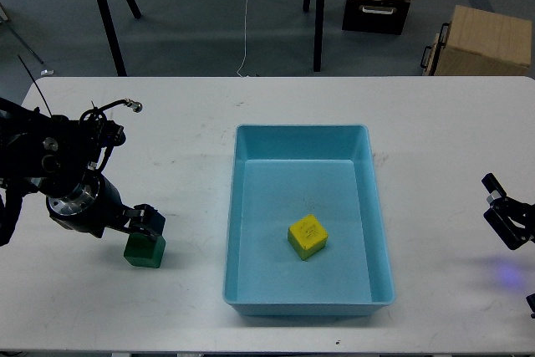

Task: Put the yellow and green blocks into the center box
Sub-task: 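Lower the left gripper onto the green cube and close it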

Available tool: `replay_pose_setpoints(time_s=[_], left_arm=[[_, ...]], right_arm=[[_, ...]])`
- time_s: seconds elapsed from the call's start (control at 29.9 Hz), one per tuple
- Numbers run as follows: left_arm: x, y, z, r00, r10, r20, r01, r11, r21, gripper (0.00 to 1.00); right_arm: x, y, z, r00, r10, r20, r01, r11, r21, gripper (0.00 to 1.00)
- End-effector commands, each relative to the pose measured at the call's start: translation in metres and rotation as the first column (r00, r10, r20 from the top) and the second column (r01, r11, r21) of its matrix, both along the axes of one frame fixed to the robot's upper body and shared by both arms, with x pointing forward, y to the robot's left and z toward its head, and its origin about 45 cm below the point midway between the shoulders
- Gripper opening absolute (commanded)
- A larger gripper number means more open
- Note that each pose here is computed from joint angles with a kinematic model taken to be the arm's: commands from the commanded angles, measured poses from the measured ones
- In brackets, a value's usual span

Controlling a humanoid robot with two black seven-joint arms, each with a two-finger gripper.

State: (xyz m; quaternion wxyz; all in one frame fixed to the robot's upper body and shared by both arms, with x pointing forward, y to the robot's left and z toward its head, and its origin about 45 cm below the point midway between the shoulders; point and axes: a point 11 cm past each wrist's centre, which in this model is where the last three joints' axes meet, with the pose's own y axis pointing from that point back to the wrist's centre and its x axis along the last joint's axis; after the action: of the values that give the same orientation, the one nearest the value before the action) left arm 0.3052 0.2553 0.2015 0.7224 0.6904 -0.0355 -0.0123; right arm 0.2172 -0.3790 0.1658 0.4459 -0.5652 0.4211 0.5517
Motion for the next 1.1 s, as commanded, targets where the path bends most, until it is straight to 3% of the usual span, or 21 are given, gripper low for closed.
replay_pose_setpoints(time_s=[0.0,0.67,0.77,0.97,1.07], left_arm=[[-0.001,0.001,-0.005,1.0,0.007,-0.004,-0.007,1.0,-0.001,1.0],[0.003,-0.019,-0.023,0.999,-0.046,-0.013,0.046,0.999,0.017,0.96],[0.002,-0.021,-0.025,0.999,-0.051,-0.018,0.051,0.999,0.009,0.83],[0.002,-0.019,-0.027,0.996,-0.084,-0.013,0.085,0.996,0.035,0.3],[0.004,-0.017,-0.026,0.992,-0.123,0.005,0.123,0.991,0.061,0.15]], right_arm=[[0.0,0.001,-0.001,1.0,0.003,-0.001,-0.003,1.0,-0.008,1.0],[0.0,-0.002,-0.001,1.0,-0.003,-0.001,0.003,1.0,-0.012,1.0],[0.0,-0.002,-0.001,1.0,-0.003,-0.001,0.003,1.0,-0.012,1.0],[0.0,-0.002,0.0,1.0,-0.004,0.0,0.004,1.0,-0.013,1.0],[0.0,-0.002,0.0,1.0,-0.004,0.0,0.004,1.0,-0.013,1.0]])
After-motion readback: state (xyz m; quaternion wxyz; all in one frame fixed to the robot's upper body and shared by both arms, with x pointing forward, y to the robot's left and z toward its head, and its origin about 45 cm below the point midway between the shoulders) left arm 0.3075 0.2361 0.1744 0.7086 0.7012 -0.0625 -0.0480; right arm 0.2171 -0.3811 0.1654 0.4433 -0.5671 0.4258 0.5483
